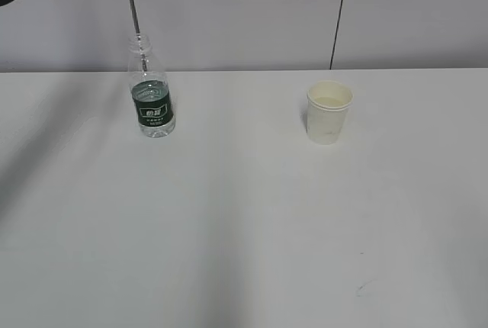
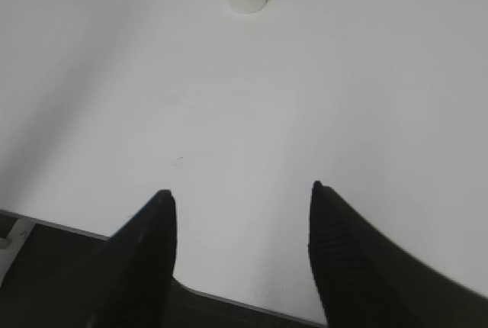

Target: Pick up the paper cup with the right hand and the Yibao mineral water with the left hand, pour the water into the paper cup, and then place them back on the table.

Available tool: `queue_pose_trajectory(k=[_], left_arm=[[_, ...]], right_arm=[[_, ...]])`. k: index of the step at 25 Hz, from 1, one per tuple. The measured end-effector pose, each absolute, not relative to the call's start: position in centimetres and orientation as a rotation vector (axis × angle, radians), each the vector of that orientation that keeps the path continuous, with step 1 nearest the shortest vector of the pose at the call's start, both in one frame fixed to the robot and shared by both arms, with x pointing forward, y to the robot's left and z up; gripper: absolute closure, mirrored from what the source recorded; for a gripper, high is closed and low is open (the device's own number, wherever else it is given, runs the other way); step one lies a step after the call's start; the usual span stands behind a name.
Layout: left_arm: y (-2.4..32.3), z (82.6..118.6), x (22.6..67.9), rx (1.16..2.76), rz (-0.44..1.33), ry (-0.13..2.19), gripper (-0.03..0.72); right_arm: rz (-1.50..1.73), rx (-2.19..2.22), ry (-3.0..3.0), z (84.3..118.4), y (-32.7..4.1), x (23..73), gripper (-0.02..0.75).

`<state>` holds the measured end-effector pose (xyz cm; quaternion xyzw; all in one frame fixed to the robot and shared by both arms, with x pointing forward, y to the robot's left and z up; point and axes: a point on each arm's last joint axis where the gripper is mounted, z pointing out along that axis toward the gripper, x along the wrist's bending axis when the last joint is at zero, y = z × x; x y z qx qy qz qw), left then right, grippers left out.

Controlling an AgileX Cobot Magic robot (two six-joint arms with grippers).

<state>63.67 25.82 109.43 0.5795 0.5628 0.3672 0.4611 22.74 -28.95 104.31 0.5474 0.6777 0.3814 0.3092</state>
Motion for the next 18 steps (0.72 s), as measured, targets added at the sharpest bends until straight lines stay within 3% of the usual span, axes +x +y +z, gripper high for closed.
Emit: queue_pose_trajectory(k=[18], left_arm=[[26.3, 107.8, 63.3, 1.439, 0.923, 1.449, 0.176]], right_arm=[[1.000, 1.445, 1.789, 104.3, -29.0, 22.7, 0.295]])
